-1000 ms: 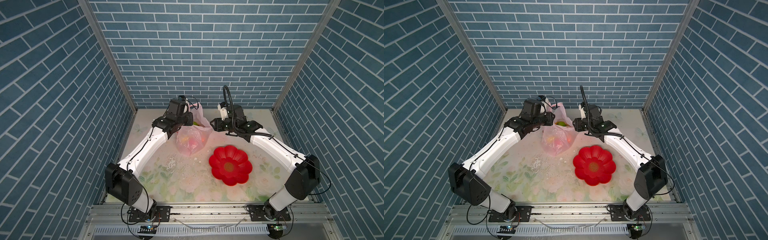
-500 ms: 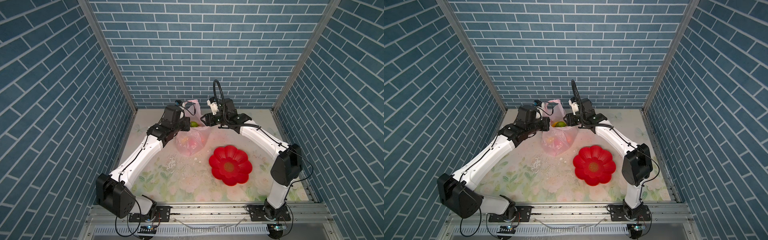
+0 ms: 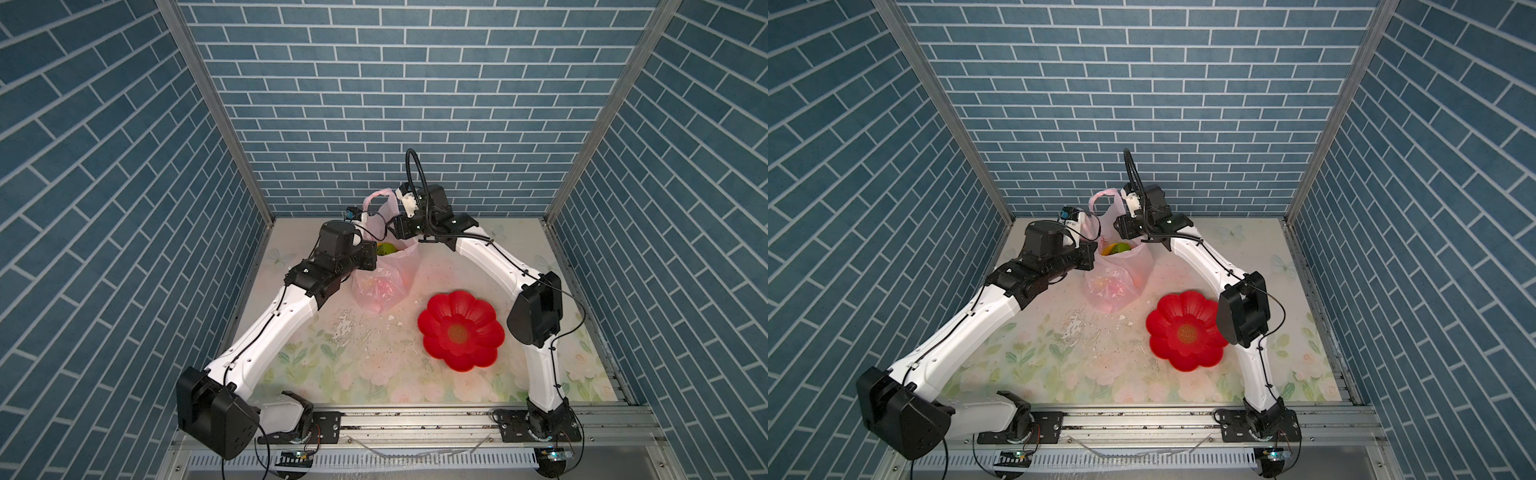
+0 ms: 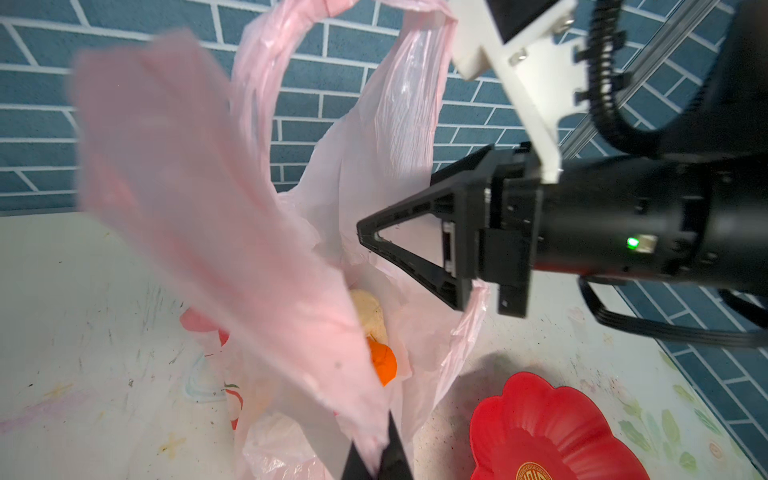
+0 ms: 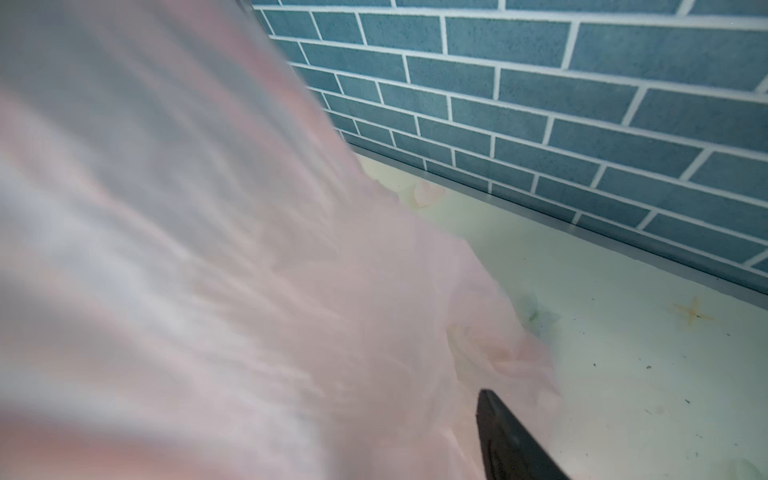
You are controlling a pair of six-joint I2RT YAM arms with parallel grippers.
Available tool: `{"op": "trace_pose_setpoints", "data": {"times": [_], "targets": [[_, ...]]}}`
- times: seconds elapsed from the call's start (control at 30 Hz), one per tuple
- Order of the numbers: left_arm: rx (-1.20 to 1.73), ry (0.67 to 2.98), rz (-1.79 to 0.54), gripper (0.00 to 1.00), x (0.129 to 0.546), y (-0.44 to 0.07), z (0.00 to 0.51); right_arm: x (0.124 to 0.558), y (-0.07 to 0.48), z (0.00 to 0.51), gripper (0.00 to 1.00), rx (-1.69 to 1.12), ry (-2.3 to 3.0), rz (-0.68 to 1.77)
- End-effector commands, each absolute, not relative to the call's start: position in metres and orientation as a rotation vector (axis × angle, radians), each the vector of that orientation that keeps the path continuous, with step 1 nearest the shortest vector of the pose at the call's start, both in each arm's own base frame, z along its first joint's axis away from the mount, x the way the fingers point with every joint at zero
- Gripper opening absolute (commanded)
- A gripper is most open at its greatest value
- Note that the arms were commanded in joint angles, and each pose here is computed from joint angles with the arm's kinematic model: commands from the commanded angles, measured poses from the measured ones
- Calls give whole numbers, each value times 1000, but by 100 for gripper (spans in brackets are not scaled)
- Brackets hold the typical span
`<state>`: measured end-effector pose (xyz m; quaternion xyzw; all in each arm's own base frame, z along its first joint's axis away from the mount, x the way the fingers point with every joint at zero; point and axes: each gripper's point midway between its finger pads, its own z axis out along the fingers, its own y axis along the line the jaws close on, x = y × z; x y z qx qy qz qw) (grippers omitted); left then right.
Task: Take the fake fruits out of the plastic bag
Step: 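Pull the handles apart with both grippers to open the bag mouth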
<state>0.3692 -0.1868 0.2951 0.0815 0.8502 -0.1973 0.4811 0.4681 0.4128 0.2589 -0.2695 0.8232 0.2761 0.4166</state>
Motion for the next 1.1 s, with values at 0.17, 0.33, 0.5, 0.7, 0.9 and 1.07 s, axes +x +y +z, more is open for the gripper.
{"op": "trace_pose_setpoints", "data": {"times": [0.17, 0.33, 0.5, 0.7, 0.9, 1.07], "targets": [[131, 2038, -390, 0, 384, -154, 307, 493, 433, 282, 14, -697, 1971, 680], [-61, 1996, -424, 0, 421, -99, 323, 488, 435, 304, 2, -675, 1935, 726], [-134, 1966, -441, 0, 459, -63, 349, 483, 440, 324, 0, -656, 1897, 766], [-176, 1944, -551, 0, 501, -47, 367, 492, 452, 340, 0, -608, 1830, 797], [-163, 1949, -611, 0, 521, -47, 374, 508, 456, 352, 0, -556, 1774, 834], [-180, 2005, -617, 0, 499, -48, 355, 490, 458, 324, 0, -589, 1883, 864]]}}
